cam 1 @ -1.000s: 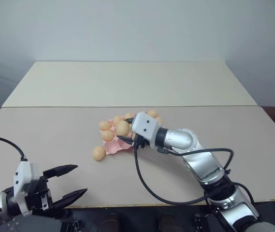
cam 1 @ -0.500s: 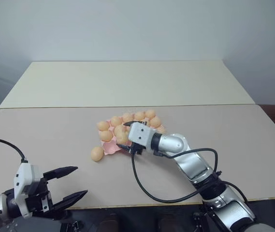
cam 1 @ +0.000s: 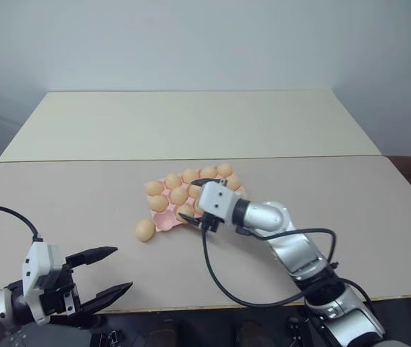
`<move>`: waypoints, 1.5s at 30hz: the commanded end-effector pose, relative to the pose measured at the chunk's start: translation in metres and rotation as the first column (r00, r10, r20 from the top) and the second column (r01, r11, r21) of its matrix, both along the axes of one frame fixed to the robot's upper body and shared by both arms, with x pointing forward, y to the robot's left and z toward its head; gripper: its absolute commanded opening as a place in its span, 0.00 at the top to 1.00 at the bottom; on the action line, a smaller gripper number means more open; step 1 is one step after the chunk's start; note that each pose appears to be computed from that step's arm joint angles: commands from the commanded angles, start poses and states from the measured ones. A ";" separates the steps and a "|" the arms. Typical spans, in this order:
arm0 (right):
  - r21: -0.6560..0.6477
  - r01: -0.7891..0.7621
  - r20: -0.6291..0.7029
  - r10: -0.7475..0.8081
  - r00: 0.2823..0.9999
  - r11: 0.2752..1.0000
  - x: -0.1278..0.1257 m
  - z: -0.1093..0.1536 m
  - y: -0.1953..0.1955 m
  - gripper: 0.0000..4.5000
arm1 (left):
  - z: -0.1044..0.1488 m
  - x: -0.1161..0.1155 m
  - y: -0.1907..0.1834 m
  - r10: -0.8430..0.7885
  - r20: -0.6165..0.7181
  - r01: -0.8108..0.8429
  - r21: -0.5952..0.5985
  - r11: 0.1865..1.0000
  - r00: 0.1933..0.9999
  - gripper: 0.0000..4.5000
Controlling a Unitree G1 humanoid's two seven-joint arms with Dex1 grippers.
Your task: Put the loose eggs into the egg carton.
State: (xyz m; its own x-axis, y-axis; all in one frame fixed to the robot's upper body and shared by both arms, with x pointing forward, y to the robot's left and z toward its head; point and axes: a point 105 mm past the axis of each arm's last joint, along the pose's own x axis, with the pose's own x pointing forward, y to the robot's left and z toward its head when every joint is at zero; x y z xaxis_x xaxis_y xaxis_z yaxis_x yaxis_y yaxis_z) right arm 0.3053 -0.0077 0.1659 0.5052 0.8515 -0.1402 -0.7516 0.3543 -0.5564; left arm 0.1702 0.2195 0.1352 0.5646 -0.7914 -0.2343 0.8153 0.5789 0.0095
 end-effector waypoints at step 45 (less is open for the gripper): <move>-0.094 0.074 -0.334 -0.102 0.937 0.993 -0.067 0.005 -0.129 0.01 | -0.051 0.099 -0.019 0.177 0.181 -0.195 0.089 0.977 0.968 0.00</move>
